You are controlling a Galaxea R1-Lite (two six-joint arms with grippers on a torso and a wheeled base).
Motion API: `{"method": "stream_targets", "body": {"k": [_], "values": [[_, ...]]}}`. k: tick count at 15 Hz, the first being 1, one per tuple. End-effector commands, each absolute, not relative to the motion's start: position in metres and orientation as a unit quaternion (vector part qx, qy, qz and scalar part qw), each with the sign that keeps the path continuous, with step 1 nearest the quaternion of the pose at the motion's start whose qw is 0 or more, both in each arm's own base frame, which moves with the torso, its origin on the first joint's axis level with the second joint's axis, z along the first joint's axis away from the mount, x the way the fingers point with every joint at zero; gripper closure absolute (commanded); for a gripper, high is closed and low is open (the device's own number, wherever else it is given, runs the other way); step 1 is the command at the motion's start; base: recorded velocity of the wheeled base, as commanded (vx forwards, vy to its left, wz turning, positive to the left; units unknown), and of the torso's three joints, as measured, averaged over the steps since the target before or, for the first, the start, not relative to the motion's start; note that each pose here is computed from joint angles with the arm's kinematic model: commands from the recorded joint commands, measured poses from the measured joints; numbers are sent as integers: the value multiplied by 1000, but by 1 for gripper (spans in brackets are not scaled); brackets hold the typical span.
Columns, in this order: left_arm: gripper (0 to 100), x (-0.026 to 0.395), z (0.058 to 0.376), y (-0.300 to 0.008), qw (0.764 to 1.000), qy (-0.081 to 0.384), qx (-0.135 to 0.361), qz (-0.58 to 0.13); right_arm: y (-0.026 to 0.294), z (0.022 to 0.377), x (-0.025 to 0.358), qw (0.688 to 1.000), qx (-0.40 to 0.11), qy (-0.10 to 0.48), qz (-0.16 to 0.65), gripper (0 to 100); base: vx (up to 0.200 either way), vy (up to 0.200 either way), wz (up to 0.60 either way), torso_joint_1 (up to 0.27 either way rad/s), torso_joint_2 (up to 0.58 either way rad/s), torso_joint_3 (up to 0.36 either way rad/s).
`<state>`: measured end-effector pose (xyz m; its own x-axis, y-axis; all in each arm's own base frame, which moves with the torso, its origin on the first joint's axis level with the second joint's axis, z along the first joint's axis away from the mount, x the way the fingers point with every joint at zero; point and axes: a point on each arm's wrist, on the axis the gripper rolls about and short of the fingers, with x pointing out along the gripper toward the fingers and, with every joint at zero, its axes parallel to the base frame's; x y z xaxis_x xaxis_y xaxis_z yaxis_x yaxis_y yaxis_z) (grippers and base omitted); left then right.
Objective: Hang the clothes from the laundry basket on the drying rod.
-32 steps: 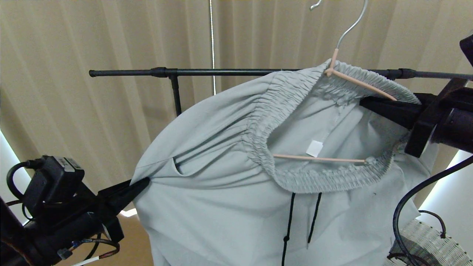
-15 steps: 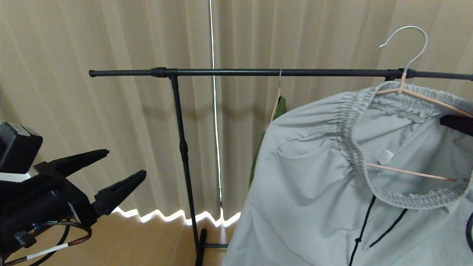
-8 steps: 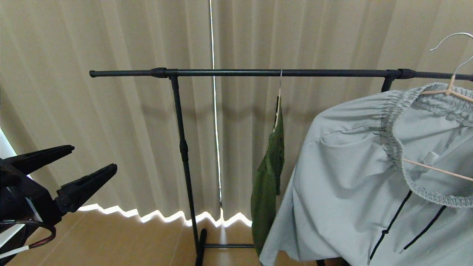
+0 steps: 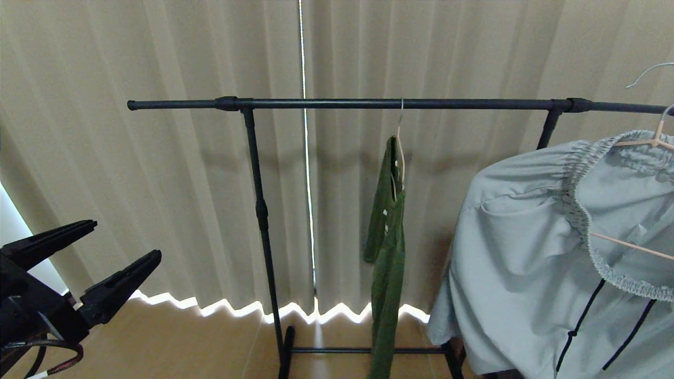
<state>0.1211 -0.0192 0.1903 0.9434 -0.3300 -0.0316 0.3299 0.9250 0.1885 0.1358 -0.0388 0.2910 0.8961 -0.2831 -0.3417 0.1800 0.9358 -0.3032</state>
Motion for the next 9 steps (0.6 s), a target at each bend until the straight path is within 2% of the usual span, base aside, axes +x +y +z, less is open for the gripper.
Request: {"method": "stream_targets", "body": {"k": [1,3,9], "values": [[0,121,190,-19,981,1,96,-168,-39,291,137,964,-133,195,-120,100,0,0,0,0,0,0],[0,122,189,-19,981,3,96,-168,-39,291,137,964,-133,195,-120,100,0,0,0,0,0,0],[0,121,189,-20,981,2,96,-170,-39,292,137,965,-133,193,-120,100,200,0,0,4,2,3]]}}
